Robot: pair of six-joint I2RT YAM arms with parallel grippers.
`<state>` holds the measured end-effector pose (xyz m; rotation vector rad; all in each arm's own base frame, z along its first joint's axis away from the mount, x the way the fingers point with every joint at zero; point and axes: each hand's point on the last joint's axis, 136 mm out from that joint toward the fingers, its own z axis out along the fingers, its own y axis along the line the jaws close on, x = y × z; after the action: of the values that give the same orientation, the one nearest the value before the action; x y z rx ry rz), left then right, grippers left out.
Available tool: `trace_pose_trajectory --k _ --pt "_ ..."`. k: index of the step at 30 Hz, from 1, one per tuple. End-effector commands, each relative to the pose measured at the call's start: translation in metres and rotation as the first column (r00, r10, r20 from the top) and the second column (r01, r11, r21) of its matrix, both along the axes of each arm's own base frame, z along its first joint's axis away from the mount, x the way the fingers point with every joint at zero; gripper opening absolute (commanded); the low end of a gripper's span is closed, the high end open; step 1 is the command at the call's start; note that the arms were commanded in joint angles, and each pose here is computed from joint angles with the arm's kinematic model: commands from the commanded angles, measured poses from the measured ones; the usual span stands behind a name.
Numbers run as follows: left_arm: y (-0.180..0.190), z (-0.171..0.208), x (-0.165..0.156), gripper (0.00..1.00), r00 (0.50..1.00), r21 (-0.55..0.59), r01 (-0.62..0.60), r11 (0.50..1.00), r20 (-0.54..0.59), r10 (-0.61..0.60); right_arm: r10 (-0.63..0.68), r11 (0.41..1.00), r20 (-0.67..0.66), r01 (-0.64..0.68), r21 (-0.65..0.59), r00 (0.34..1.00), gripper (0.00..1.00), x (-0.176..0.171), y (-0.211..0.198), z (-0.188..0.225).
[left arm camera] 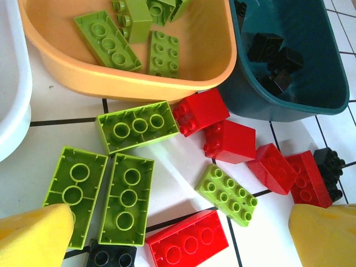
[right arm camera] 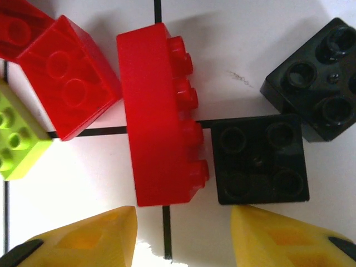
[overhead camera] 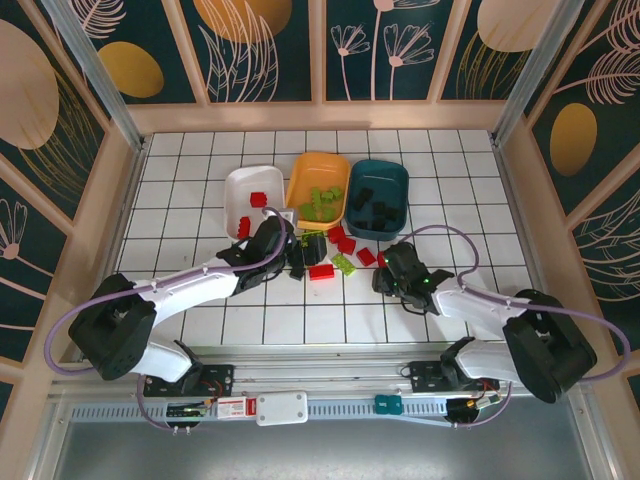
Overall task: Sort the legos into containers by color
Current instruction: Pick up the lego from the center of the table, then place the lego in the container.
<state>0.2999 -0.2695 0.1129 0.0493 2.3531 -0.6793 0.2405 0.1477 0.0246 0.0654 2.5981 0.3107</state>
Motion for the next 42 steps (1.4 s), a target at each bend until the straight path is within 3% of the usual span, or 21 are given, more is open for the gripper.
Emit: trace_pose_trajectory --k 1,9,12,16,21,26,30,35,42 --pt "0.006 0.000 -0.001 0.99 1.000 -0.014 -0.030 0.999 0.003 0.030 -0.009 0.999 0.068 0.011 -0.031 0.998 0.46 0.024 0.003 0.011" --pt "0.020 -0.007 -0.014 0.99 0.999 -0.002 -0.042 0.999 -0.011 0.042 -0.006 0.995 0.065 0.013 -0.101 0.998 0.38 0.039 0.004 0.002" --pt "0.027 -0.010 -0.018 0.99 0.998 0.009 -0.053 0.999 -0.015 0.053 -0.005 0.995 0.061 0.011 -0.103 0.998 0.28 0.040 0.005 0.002" --pt "0.035 -0.010 -0.021 0.99 0.997 0.025 -0.070 0.997 -0.005 0.071 0.013 0.996 0.065 -0.007 -0.087 0.998 0.17 0.031 0.006 0.010" --pt "0.055 -0.012 -0.019 0.99 0.991 0.104 -0.130 0.986 0.015 0.129 0.077 0.996 0.074 -0.074 -0.051 0.994 0.11 0.004 0.016 0.027" --pt "0.084 -0.009 -0.023 0.99 0.972 0.141 -0.236 0.962 0.055 0.230 0.260 0.955 0.180 -0.280 0.097 0.949 0.09 -0.018 0.065 0.080" --pt "0.111 -0.011 -0.030 0.99 0.940 0.148 -0.341 0.928 0.078 0.332 0.357 0.890 0.297 -0.419 0.179 0.886 0.08 -0.007 0.112 0.131" --pt "0.134 -0.009 -0.045 0.99 0.911 0.100 -0.410 0.906 0.082 0.403 0.453 0.819 0.368 -0.542 0.189 0.812 0.08 0.033 0.183 0.156" --pt "0.151 -0.006 -0.063 0.99 0.895 0.031 -0.444 0.896 0.073 0.441 0.533 0.759 0.362 -0.622 0.196 0.765 0.08 0.105 0.283 0.138"
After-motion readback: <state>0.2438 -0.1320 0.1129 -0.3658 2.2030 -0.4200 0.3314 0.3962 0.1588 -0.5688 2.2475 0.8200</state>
